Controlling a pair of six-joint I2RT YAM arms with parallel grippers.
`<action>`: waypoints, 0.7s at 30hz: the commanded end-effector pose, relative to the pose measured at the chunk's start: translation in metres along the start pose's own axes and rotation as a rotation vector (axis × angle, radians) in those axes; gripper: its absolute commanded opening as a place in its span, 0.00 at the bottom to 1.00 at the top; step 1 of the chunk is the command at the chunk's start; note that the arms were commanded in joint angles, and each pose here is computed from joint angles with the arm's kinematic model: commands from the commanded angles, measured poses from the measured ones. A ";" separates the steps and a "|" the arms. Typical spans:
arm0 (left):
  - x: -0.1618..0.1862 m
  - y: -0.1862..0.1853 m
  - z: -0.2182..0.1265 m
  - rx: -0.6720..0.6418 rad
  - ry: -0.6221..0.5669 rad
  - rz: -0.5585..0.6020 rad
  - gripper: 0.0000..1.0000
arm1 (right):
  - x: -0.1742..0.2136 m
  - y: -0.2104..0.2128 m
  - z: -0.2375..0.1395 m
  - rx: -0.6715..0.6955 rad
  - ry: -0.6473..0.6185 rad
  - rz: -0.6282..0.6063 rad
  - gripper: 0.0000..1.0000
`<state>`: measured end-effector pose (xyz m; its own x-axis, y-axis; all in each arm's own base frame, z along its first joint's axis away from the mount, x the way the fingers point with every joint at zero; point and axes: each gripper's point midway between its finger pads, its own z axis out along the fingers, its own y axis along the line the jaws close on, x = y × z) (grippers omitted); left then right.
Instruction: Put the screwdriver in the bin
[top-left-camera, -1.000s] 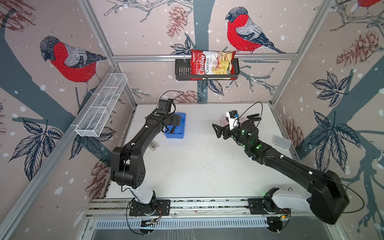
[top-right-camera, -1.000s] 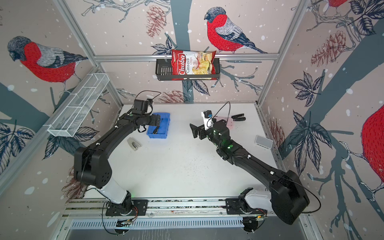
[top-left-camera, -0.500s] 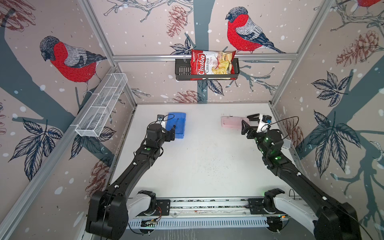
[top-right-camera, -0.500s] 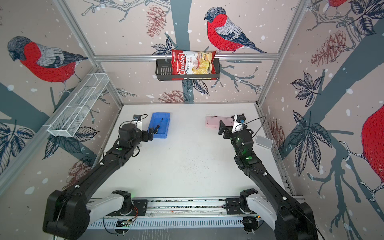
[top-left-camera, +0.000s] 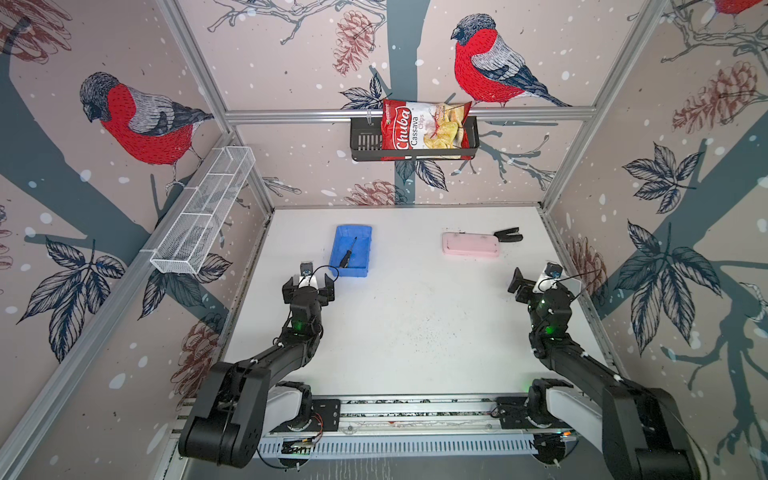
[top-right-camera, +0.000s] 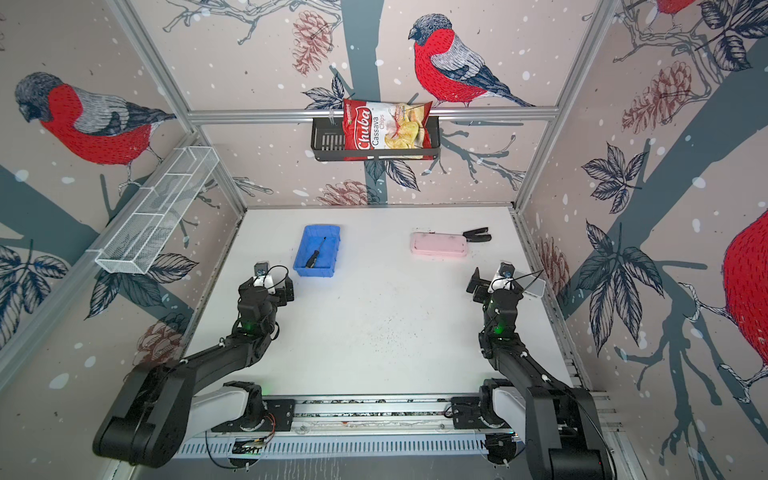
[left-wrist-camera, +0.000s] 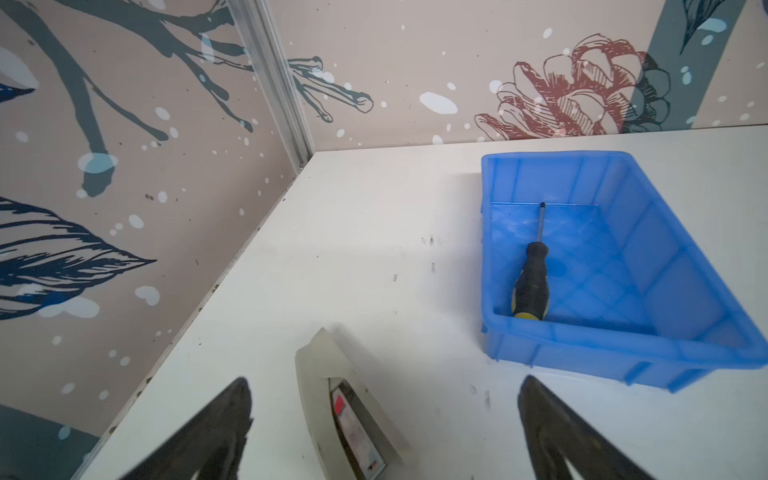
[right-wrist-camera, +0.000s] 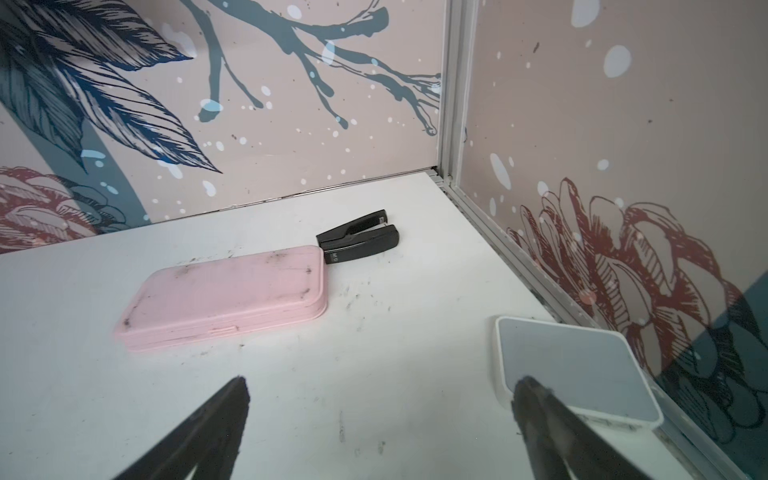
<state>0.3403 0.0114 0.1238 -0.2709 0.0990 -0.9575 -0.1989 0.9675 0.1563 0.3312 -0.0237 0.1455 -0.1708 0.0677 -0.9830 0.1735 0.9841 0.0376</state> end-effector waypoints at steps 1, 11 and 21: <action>-0.037 0.006 -0.005 -0.010 -0.193 -0.032 0.98 | -0.019 0.002 0.001 -0.026 -0.101 0.025 1.00; -0.023 -0.002 0.014 0.075 -0.227 -0.119 0.99 | -0.007 0.008 0.019 -0.062 -0.102 0.036 1.00; -0.014 -0.006 0.035 0.097 -0.141 -0.125 0.98 | 0.015 0.016 0.044 -0.088 -0.024 0.012 0.99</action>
<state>0.3764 0.0160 0.1255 -0.1226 0.0131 -0.9924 -0.1508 0.9881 0.0316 0.3688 -0.0181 0.1135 -0.1736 0.0817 -0.9814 0.1111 0.9918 0.0629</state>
